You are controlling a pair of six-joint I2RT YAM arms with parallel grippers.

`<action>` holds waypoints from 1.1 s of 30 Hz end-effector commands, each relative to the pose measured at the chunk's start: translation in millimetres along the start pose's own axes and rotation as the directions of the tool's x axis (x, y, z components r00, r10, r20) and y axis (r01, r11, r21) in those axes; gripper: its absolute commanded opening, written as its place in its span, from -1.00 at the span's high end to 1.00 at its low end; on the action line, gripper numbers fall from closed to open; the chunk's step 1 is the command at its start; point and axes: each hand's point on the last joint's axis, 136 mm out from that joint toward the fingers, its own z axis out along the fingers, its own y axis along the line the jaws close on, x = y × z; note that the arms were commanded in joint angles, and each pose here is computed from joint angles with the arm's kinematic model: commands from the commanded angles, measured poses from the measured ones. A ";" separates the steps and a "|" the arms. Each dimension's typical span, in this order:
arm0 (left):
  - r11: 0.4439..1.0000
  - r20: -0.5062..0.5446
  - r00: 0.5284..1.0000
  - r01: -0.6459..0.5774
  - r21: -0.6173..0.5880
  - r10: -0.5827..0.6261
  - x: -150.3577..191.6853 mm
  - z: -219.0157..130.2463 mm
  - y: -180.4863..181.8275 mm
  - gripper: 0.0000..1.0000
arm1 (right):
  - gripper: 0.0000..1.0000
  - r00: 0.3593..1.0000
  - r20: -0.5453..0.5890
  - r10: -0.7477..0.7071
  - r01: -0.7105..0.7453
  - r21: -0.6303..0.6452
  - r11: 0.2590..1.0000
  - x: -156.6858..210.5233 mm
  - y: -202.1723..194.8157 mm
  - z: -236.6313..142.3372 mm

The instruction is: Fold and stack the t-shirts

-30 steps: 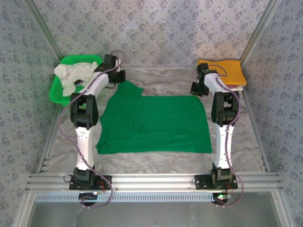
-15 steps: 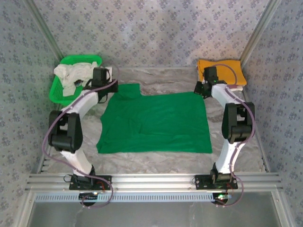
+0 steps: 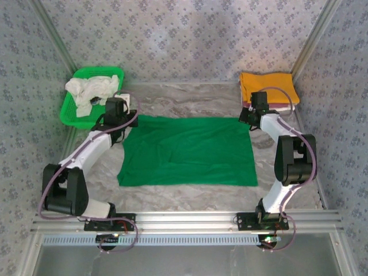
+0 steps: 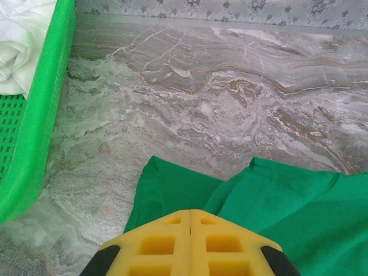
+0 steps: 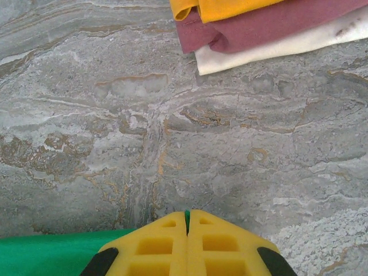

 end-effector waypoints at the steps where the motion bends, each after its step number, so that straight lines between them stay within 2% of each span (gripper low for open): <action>1: 0.999 0.011 1.000 -0.027 -0.018 0.028 2.0 -16.9 -0.7 1.00 | 1.00 0.998 0.054 0.020 -0.022 0.025 0.999 -9.7 -6.7 -11.6; 6: 0.998 0.014 0.999 -0.035 -0.055 0.035 15.7 -24.6 7.5 1.00 | 1.00 0.999 0.041 0.020 -0.022 0.058 0.998 -1.3 -16.0 -1.0; 9: 0.997 0.014 0.999 -0.043 -0.063 0.044 11.9 -20.8 8.4 1.00 | 1.00 1.000 0.012 0.020 -0.020 0.042 0.999 -4.5 -12.8 8.8; 15: 0.998 0.054 0.997 -0.054 -0.029 0.056 -11.2 -12.9 -4.2 1.00 | 1.00 0.995 0.095 -0.005 0.008 -0.028 1.000 -36.5 11.4 -3.2; 25: 0.990 0.078 0.989 -0.120 -0.071 0.126 -53.3 29.2 -5.2 1.00 | 1.00 0.985 0.168 -0.041 0.057 -0.095 0.994 -65.8 32.4 14.0; 33: 0.990 0.137 0.982 -0.118 -0.078 0.128 -67.0 4.4 -5.8 1.00 | 1.00 0.983 0.181 -0.020 0.034 -0.075 0.997 -56.1 21.8 3.5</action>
